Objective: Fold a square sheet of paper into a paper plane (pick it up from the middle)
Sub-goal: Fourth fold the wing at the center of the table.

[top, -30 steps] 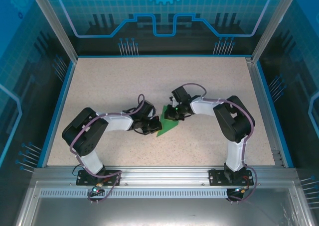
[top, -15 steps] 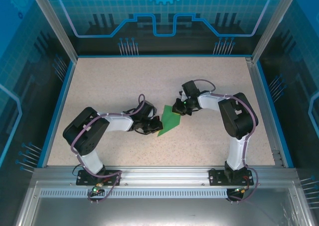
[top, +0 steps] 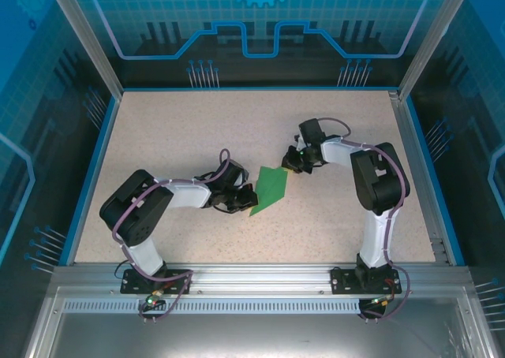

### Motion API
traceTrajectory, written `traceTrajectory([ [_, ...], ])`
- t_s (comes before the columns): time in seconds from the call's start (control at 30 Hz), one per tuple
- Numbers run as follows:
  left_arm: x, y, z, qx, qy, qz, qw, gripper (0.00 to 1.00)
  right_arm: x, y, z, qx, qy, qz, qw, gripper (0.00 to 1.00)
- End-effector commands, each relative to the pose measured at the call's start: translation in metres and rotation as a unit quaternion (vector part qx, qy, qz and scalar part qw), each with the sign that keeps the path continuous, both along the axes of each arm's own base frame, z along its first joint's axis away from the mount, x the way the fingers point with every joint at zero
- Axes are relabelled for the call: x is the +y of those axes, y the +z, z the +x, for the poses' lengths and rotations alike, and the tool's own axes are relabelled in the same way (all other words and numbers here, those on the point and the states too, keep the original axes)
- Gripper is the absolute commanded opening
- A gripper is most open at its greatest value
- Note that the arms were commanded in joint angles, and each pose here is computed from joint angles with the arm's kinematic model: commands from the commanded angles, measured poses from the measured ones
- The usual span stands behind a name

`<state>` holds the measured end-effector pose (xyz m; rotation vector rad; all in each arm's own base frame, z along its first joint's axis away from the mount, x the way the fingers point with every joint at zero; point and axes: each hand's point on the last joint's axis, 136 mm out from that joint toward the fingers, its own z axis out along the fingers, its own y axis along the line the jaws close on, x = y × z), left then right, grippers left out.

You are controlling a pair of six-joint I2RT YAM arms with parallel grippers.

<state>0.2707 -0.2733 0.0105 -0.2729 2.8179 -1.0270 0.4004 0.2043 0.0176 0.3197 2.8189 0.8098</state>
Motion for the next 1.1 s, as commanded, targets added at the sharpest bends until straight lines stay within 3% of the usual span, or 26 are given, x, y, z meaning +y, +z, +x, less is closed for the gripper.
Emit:
traceTrajectory([
  [0.0,0.04,-0.058,-0.061,0.119,-0.013,0.103,0.987,0.0,0.0,0.023,0.006,-0.022,0.012,0.005,1.0,0.13],
  [0.27,0.038,-0.055,-0.059,0.116,-0.014,0.103,0.988,0.0,0.038,0.062,-0.018,-0.054,0.052,0.058,0.995,0.14],
  [0.6,0.037,-0.054,-0.058,0.117,-0.015,0.105,0.988,0.0,0.093,0.016,-0.08,0.0,0.1,0.086,0.991,0.09],
  [0.83,0.036,-0.053,-0.057,0.115,-0.014,0.104,0.988,0.0,0.073,-0.025,-0.093,0.032,0.083,0.057,0.994,0.08],
  [1.07,0.039,-0.056,-0.061,0.12,-0.018,0.11,0.987,0.0,0.038,-0.025,-0.065,0.019,0.042,0.046,0.998,0.08],
])
